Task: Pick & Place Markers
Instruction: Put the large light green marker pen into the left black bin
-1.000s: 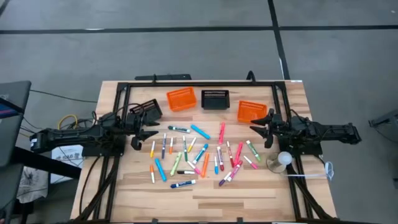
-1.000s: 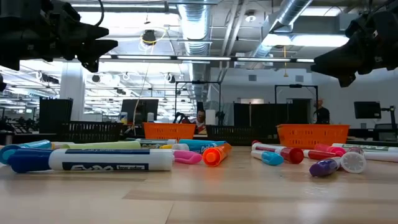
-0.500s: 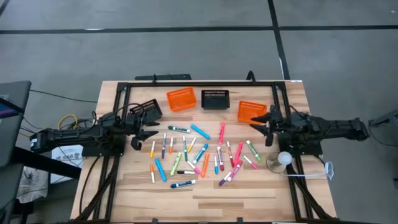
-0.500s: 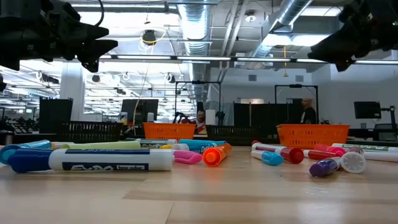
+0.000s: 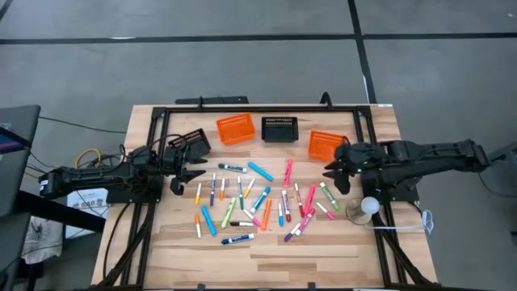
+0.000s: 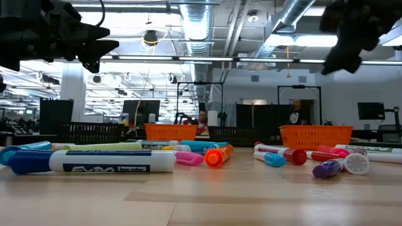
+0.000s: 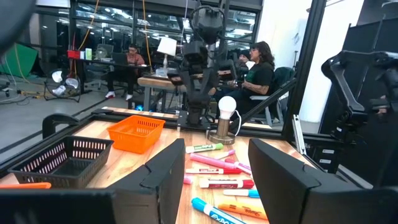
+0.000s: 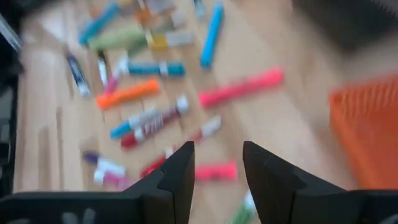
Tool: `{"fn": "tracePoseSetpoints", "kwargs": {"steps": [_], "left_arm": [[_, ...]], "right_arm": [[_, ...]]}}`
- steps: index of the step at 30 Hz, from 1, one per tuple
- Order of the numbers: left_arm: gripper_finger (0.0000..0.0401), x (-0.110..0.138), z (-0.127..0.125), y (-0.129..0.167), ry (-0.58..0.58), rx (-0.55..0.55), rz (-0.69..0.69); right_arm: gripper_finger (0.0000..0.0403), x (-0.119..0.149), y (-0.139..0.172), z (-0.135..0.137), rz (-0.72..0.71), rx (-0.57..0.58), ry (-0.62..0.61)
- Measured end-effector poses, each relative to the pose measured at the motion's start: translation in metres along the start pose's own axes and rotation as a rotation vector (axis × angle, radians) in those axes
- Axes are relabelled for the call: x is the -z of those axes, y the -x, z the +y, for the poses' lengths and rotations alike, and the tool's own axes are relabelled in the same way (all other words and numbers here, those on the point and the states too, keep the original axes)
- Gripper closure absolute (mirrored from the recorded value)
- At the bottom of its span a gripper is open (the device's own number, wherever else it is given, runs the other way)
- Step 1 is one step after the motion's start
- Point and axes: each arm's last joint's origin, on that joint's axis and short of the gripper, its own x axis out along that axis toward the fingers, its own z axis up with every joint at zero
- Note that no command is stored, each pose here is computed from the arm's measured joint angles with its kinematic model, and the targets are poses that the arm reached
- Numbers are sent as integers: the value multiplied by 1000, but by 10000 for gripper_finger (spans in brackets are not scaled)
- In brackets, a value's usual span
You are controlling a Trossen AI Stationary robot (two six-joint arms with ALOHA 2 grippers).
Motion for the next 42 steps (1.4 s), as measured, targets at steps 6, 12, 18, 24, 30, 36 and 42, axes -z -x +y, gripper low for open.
{"fn": "tracePoseSetpoints", "kwargs": {"steps": [6,12,18,24,30,36,42], "left_arm": [[225,0,0,0,-1,0,0],[225,0,0,0,-1,0,0],[225,0,0,0,-1,0,0],[225,0,0,0,-1,0,1],[225,2,0,-1,3,-1,15],[225,4,1,-2,7,-4,34],[225,6,1,-3,12,-6,53]], "right_arm": [[277,-2,-12,6,226,-37,-42],[277,4,-32,6,430,15,-90],[277,8,-49,5,535,91,-165],[275,10,-58,4,588,153,-249],[248,10,-61,4,589,161,-270],[201,10,-61,4,582,173,-312],[159,10,-63,6,577,171,-311]]}}
